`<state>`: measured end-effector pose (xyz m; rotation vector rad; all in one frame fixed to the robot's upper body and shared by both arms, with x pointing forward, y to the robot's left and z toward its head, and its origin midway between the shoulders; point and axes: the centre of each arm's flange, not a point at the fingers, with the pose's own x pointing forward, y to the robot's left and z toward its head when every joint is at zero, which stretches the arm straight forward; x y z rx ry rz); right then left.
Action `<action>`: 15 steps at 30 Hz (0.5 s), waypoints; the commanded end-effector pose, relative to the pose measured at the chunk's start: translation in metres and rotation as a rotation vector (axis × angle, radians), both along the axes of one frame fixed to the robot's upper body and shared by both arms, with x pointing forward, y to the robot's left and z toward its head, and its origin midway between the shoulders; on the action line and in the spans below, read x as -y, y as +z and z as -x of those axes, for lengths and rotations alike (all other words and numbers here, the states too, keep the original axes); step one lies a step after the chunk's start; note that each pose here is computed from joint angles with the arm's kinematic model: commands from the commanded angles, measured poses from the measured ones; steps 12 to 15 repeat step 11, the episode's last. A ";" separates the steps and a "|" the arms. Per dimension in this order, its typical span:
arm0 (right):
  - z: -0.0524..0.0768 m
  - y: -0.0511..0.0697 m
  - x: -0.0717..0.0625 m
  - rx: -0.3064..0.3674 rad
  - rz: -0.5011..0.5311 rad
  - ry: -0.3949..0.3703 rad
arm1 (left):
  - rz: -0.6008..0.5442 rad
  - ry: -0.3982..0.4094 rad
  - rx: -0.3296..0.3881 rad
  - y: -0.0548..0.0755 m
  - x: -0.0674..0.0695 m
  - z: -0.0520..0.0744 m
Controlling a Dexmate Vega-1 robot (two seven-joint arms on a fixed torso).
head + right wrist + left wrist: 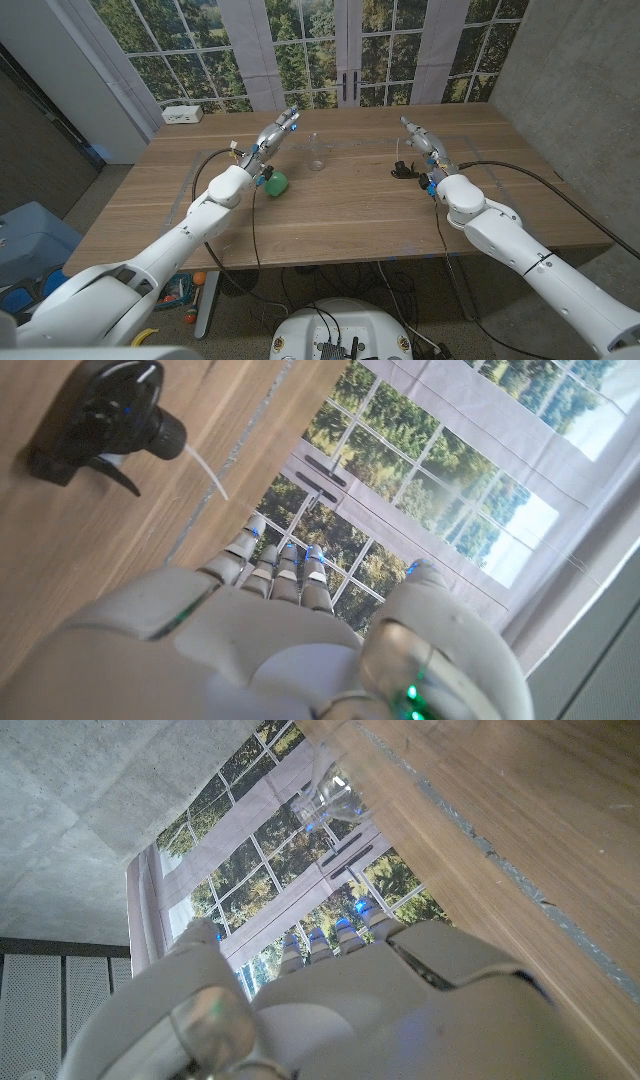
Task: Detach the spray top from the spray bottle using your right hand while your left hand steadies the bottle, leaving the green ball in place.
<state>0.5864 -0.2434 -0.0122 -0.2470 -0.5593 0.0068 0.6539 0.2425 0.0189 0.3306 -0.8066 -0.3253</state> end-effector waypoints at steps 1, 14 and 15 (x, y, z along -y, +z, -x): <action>0.007 -0.004 -0.007 0.180 -0.163 0.130 | 0.106 -0.022 -0.015 -0.012 -0.030 0.008; 0.014 -0.011 -0.010 0.279 -0.254 0.117 | 0.170 0.008 -0.024 -0.022 -0.056 0.011; 0.014 -0.011 -0.010 0.279 -0.254 0.117 | 0.170 0.008 -0.024 -0.022 -0.056 0.011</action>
